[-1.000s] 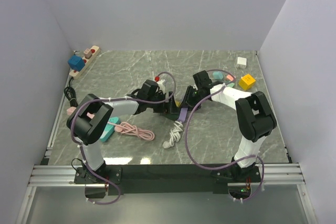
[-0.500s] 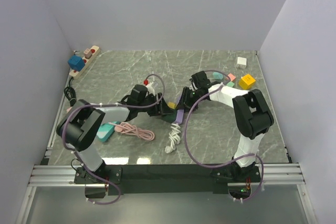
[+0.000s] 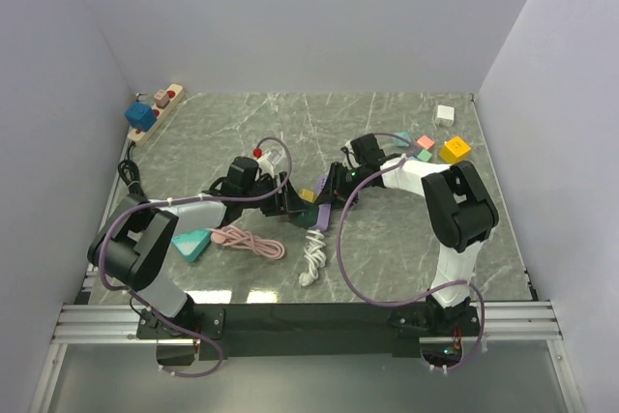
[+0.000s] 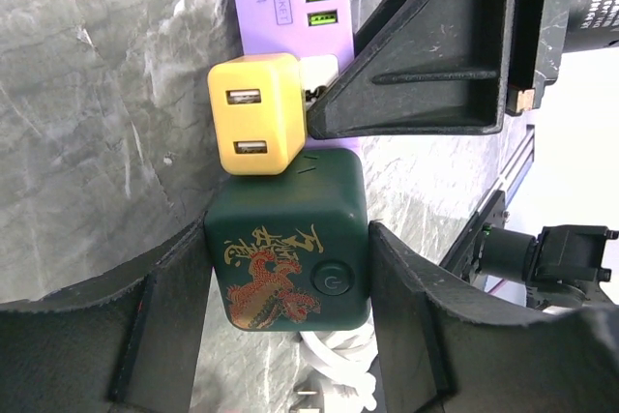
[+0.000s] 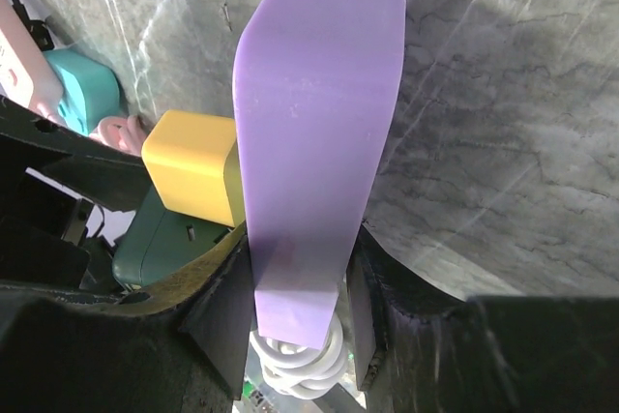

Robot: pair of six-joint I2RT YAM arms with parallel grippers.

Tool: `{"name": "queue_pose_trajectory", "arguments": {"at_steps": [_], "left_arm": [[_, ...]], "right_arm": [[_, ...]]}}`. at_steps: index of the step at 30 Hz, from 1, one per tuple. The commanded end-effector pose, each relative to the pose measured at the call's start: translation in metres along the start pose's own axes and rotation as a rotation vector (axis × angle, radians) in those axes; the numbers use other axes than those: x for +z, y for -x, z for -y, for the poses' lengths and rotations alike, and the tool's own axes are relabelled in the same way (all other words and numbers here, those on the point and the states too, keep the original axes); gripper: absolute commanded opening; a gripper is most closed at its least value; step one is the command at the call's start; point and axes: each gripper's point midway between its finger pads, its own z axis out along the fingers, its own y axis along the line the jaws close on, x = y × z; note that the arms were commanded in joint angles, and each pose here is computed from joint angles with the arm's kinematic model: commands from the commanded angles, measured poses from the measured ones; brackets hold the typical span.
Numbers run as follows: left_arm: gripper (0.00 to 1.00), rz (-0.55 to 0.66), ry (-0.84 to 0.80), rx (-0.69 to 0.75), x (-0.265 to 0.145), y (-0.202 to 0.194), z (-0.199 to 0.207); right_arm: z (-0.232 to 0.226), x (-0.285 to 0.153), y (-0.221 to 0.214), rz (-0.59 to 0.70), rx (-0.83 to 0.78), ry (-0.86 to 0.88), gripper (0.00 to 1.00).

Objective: Pull the plug off the socket

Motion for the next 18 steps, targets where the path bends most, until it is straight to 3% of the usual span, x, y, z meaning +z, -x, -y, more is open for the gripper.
{"name": "queue_pose_trajectory", "arguments": {"at_steps": [1, 3, 4, 5, 8, 18], "left_arm": [[0.00, -0.063, 0.044, 0.044, -0.011, -0.011, -0.005], [0.08, -0.063, 0.094, 0.088, -0.006, -0.008, -0.001], [0.16, -0.059, 0.100, 0.098, -0.002, -0.006, 0.003], [0.30, -0.058, 0.103, 0.105, 0.000, -0.006, 0.006], [0.53, -0.071, 0.094, 0.112, 0.010, -0.016, 0.013], [0.75, -0.126, 0.031, 0.020, 0.038, -0.039, 0.003]], "right_arm": [[0.105, -0.002, 0.008, 0.057, 0.012, -0.390, 0.00], [0.096, -0.007, 0.012, 0.074, 0.016, -0.377, 0.00], [0.092, -0.008, 0.012, 0.076, 0.015, -0.367, 0.00], [0.090, -0.009, 0.013, 0.081, 0.015, -0.363, 0.00], [0.081, -0.010, 0.016, 0.083, 0.015, -0.341, 0.00], [0.062, -0.005, 0.016, 0.067, -0.004, -0.236, 0.00]]}}
